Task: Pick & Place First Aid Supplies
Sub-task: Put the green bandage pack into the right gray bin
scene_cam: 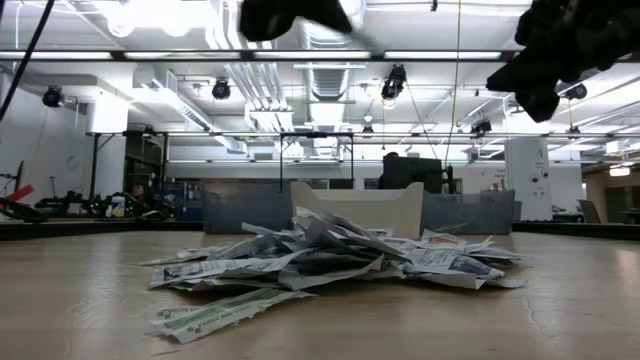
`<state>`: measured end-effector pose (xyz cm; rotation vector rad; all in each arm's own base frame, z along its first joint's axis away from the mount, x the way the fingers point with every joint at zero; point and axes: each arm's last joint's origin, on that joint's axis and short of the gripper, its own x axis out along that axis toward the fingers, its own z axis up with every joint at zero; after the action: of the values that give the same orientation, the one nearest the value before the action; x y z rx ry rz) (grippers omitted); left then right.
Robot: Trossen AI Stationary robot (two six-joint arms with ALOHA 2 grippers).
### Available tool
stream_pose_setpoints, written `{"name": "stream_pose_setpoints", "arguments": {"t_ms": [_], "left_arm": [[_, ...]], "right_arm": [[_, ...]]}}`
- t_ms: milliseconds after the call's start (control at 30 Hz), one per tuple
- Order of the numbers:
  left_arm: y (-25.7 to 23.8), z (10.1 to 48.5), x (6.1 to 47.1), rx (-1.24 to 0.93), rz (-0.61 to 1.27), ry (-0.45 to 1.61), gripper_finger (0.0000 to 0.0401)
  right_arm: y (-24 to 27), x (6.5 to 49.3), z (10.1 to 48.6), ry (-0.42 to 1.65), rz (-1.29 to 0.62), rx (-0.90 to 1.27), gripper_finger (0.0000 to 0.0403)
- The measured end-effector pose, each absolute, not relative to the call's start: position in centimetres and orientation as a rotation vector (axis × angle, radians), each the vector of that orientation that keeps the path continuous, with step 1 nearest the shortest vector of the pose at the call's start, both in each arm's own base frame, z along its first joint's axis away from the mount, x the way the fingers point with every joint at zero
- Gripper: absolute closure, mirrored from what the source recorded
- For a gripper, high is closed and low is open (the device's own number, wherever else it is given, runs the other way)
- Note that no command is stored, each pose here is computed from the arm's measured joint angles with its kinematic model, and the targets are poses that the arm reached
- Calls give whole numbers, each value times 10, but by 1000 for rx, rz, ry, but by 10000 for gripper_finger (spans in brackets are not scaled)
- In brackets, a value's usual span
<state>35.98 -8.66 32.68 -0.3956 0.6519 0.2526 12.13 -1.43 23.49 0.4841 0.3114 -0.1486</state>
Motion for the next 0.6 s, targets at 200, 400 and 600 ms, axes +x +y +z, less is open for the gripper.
{"name": "stream_pose_setpoints", "arguments": {"t_ms": [200, 400, 600], "left_arm": [[-65, 347, 376, -439, 278, 427, 401], [-39, 346, 380, -408, 332, 417, 401], [-18, 345, 383, -336, 349, 429, 401]], "right_arm": [[-16, 143, 237, 273, -84, 479, 371], [-17, 154, 237, 267, -83, 481, 350], [-18, 163, 251, 258, -77, 445, 304]]}}
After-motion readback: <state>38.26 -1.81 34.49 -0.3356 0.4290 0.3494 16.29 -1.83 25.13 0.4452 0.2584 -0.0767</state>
